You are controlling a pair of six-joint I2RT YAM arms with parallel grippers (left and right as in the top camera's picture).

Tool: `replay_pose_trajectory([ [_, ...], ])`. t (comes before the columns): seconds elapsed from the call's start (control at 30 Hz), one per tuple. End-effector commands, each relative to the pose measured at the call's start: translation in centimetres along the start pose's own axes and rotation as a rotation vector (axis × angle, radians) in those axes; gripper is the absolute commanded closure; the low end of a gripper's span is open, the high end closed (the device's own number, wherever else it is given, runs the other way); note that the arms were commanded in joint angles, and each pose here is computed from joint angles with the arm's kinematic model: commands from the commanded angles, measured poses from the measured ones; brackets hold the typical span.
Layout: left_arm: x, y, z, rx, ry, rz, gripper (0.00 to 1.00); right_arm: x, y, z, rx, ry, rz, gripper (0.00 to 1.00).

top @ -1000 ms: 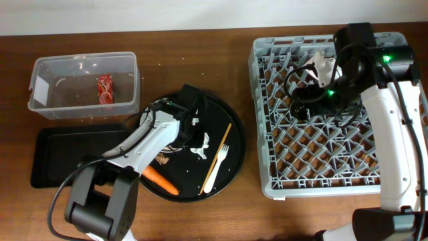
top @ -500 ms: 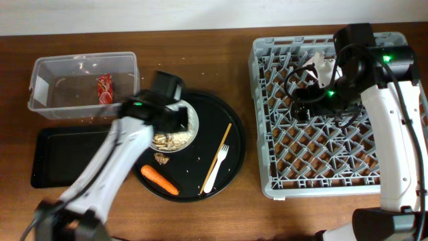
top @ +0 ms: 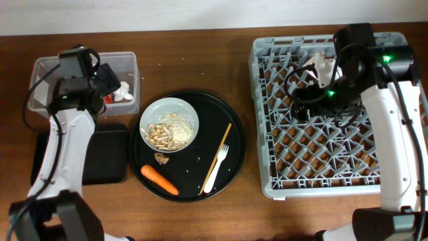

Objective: Sort waste into correct bins and load items into the dishwasher rack

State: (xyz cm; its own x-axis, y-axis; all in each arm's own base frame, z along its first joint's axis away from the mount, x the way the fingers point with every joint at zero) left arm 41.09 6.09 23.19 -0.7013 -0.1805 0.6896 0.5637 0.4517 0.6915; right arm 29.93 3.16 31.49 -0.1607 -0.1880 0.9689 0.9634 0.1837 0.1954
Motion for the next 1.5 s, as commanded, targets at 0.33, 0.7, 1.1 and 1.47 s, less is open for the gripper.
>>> replay_pose_trajectory([
  [0.33, -0.3, -22.8, -16.2, -0.523, -0.258, 0.629, 0.44, 0.2, -0.1, -0.2, 0.002, -0.011, -0.001, 0.05],
  [0.7, -2.2, -24.4, -15.9, -0.529, -0.22, 0.654, 0.53, 0.2, -0.2, -0.2, 0.001, -0.011, 0.003, 0.05],
  [1.1, -3.7, -25.8, -13.1, -0.598, -0.029, 0.677, 0.99, 0.2, -0.7, -0.1, -0.004, -0.007, 0.029, 0.05],
  [1.47, 0.1, -20.0, -15.6, -0.655, 0.074, 0.646, 1.0, 0.2, -0.8, -0.1, -0.005, -0.005, 0.039, 0.05],
])
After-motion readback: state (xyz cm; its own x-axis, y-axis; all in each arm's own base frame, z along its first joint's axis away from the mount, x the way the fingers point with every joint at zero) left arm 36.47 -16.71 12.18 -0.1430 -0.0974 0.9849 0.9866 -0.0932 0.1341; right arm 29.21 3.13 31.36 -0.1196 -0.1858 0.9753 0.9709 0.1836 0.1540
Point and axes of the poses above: each gripper's point midway between its finger pads, its own x axis back along the fingers, its own z axis along the line the jaws close on, y = z × x, the point moved 7 cm from there along x, back along the fingers, and after that the axes turned 5 degrees about x, right-handed, at the moved point
